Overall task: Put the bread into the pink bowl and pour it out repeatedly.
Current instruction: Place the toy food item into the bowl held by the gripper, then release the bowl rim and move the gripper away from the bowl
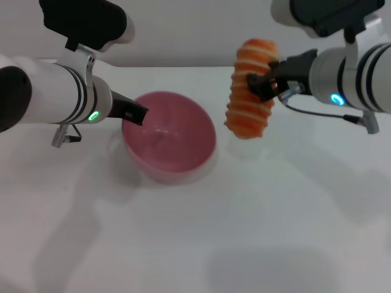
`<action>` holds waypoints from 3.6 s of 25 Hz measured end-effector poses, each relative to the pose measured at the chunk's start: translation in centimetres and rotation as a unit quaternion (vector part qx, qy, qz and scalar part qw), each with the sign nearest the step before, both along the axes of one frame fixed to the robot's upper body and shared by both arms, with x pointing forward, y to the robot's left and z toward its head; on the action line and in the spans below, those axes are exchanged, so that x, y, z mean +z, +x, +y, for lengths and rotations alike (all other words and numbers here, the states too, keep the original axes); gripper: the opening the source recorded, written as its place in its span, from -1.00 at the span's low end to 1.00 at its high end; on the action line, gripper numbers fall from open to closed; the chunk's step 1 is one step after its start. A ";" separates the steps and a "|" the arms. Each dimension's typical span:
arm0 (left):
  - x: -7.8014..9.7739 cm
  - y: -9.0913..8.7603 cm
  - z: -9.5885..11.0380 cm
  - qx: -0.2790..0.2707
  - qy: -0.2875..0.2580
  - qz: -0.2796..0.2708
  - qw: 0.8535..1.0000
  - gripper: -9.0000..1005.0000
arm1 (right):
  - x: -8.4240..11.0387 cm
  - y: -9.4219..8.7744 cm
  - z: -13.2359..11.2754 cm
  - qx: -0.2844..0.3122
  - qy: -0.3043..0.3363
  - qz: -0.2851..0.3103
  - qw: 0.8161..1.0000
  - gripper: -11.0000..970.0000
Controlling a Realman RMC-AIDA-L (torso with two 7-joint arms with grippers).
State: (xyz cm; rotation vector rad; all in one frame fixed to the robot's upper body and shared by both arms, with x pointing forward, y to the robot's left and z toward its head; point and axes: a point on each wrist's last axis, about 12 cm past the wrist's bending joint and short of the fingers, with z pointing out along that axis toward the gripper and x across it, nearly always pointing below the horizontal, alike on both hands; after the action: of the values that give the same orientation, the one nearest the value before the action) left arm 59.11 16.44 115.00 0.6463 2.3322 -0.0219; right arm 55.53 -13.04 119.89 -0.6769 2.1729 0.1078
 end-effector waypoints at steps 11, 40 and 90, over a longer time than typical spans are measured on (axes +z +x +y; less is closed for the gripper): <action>0.2 -0.7 -2.7 -0.037 -0.039 0.009 0.998 -0.90 | -0.8 0.2 2.5 0.040 -0.002 -0.012 0.999 -0.29; 0.7 -0.7 -3.5 -0.051 -0.049 -0.001 0.998 -0.90 | -2.9 -0.9 4.1 0.068 0.020 0.017 0.997 -0.13; -2.3 -0.7 -3.4 -0.025 -0.071 0.052 0.996 -0.90 | -11.1 -5.6 -13.0 -0.112 0.104 -0.368 0.917 0.53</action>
State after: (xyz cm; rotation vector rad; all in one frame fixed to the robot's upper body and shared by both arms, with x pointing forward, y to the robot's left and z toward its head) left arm 58.44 13.03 112.68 0.6448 2.3881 -0.2473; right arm 49.90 -26.08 108.82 -0.2695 1.4656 -0.0376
